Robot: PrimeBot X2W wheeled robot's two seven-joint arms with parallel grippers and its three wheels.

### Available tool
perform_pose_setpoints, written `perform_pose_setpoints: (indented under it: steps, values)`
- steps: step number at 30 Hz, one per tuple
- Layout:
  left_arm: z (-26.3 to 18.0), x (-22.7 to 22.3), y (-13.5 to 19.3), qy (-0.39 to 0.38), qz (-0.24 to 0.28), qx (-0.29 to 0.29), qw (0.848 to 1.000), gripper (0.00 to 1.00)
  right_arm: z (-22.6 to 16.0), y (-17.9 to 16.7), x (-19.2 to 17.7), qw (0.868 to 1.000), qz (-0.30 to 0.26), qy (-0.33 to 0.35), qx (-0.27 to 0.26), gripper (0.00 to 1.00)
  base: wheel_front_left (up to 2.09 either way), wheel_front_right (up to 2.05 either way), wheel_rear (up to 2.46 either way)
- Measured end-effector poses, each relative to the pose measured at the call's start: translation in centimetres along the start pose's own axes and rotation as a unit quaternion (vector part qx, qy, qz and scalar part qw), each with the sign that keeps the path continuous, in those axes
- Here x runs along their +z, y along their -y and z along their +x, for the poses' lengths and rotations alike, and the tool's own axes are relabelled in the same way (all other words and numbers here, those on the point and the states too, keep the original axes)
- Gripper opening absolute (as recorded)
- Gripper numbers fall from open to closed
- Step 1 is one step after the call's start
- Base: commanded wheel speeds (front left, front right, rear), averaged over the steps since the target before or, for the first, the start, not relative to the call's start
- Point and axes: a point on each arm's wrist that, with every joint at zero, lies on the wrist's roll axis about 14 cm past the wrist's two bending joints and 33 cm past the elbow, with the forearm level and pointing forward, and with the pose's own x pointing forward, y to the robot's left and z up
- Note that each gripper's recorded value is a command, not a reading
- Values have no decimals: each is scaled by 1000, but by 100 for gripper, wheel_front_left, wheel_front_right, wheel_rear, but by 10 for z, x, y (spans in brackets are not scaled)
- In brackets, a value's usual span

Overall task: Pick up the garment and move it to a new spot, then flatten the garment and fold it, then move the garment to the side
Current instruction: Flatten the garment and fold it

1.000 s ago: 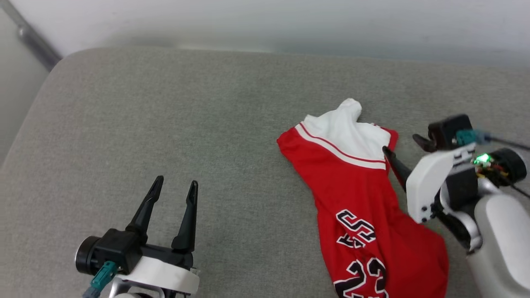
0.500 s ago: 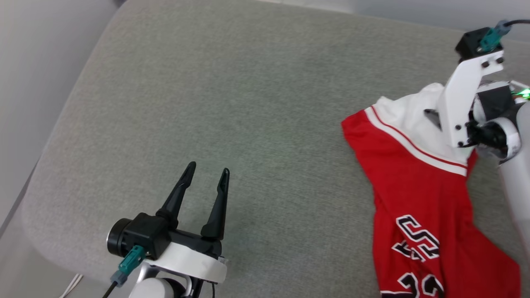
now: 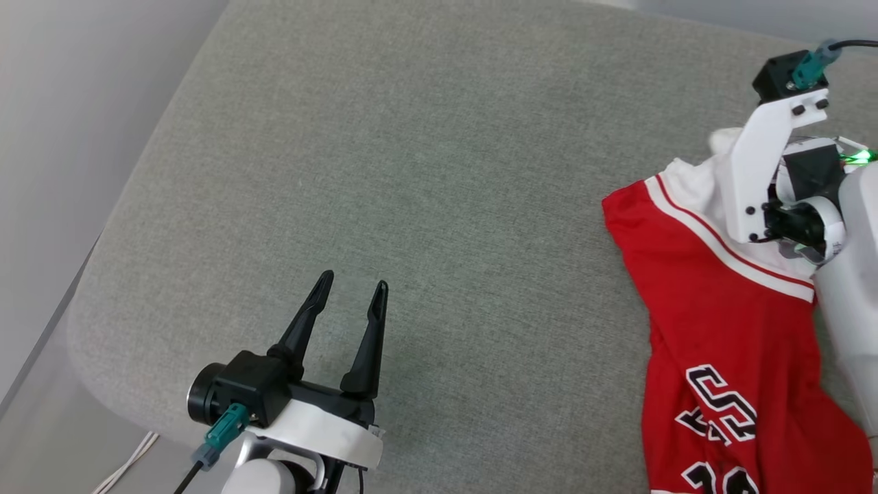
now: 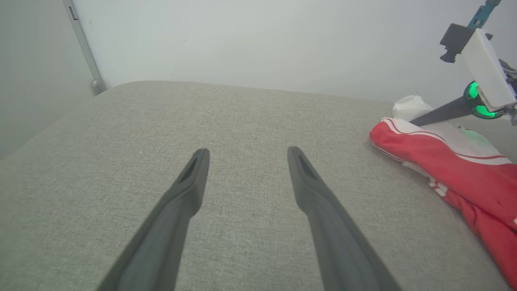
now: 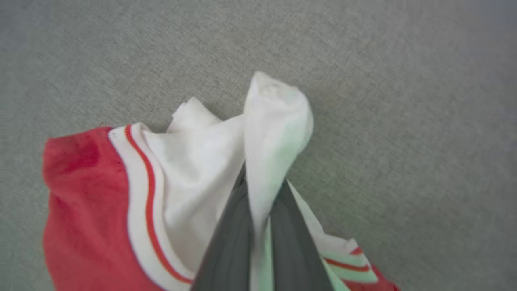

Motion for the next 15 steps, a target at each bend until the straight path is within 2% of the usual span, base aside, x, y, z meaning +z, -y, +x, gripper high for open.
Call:
perform_pose_setpoints:
  steps: [6,10,15]
  values:
    - [0,4,4,9,-2,-13,1000,100,-25,-10,19,998,-12,54,10,0,0,0,0]
    - [3,11,11,21,-1,-31,999,100,-56,-14,38,993,-4,113,21,0,0,0,0]
    - [8,17,23,34,-3,-56,998,100,-103,13,39,985,13,171,-6,0,0,0,0]
